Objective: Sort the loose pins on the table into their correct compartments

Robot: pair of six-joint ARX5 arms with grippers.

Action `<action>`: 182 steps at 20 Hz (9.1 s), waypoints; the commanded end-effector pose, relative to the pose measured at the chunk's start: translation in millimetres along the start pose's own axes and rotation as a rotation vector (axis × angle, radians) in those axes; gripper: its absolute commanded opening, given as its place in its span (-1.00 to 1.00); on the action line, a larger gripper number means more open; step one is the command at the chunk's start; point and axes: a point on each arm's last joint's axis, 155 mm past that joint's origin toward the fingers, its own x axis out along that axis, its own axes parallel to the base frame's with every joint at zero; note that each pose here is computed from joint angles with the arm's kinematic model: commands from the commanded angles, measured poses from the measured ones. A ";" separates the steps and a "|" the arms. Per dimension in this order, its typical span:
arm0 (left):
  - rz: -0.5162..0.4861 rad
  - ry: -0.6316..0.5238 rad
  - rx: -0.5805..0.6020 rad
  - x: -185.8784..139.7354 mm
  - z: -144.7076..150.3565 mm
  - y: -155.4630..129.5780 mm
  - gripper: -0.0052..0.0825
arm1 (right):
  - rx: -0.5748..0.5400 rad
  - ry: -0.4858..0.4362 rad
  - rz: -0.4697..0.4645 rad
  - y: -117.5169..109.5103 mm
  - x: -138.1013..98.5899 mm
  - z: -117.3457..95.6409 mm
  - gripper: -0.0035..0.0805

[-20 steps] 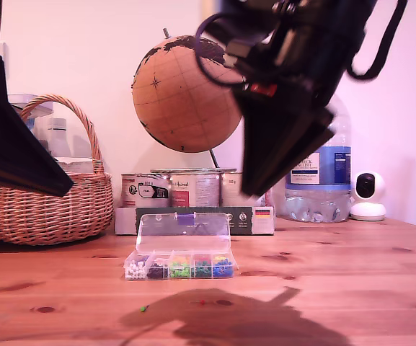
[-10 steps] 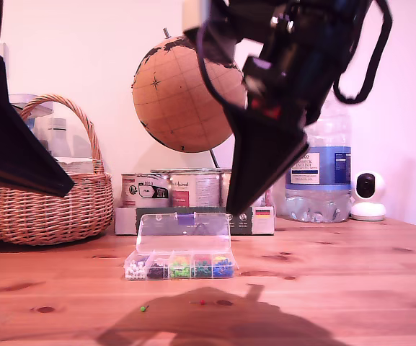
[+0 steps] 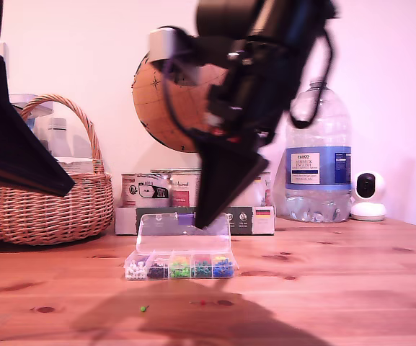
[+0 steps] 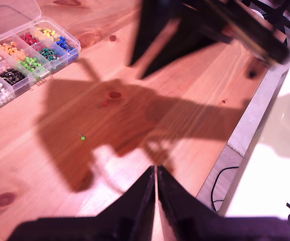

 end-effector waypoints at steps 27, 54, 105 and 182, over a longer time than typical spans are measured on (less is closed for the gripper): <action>-0.002 0.009 -0.006 1.9 -4.0 0.7 -0.93 | -0.015 0.190 0.057 -6.8 66.0 -35.1 -0.58; -0.001 0.008 -0.006 1.9 -3.9 0.8 -0.93 | -0.046 0.171 0.053 0.0 69.2 -25.6 -0.94; -0.002 0.013 -0.015 1.9 -5.2 0.7 -0.93 | 0.524 0.213 0.038 15.8 35.7 16.3 -0.66; -0.003 0.008 -0.022 1.9 -3.8 0.5 -0.93 | 0.568 0.340 -0.041 -1.1 94.9 -20.3 -0.72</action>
